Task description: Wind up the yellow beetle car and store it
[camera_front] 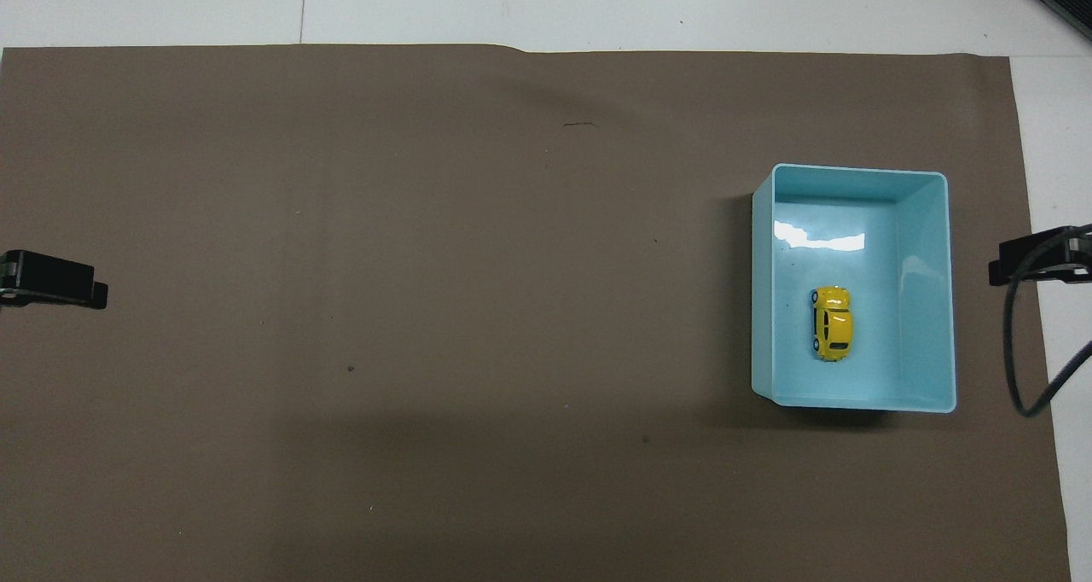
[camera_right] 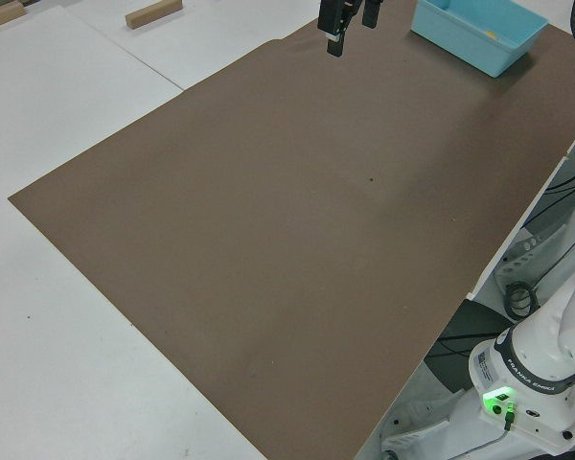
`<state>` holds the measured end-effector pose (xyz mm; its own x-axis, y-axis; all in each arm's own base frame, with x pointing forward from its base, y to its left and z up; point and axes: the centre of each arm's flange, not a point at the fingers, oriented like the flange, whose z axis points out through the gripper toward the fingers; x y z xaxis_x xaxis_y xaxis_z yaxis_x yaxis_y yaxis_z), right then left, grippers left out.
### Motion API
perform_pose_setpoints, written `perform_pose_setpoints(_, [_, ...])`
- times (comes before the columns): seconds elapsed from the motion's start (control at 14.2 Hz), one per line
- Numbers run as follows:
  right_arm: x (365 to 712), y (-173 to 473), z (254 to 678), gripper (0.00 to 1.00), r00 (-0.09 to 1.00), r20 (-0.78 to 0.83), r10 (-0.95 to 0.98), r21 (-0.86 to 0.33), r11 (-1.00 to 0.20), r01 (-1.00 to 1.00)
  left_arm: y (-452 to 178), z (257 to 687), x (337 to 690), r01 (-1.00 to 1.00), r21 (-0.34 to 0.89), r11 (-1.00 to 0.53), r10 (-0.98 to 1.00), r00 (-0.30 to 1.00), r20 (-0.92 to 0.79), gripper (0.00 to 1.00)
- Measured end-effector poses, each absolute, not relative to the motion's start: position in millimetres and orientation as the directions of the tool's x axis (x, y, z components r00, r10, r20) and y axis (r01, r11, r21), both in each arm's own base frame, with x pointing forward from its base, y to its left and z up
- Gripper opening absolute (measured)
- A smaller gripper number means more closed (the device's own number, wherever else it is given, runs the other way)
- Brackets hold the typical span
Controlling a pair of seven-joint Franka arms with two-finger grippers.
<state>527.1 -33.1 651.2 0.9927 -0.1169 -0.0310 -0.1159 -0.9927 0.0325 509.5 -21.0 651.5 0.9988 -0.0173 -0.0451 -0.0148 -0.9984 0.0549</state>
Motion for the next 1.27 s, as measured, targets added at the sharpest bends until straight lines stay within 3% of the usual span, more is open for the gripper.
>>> perform_pose_setpoints(1.27, [524.4,-31.9,645.6,1.00,0.992,-0.050,-0.113,0.029,-0.993,-0.111,-21.0,651.4,509.5,-0.015,0.055,-0.998,-0.017,0.999,-0.045,1.00])
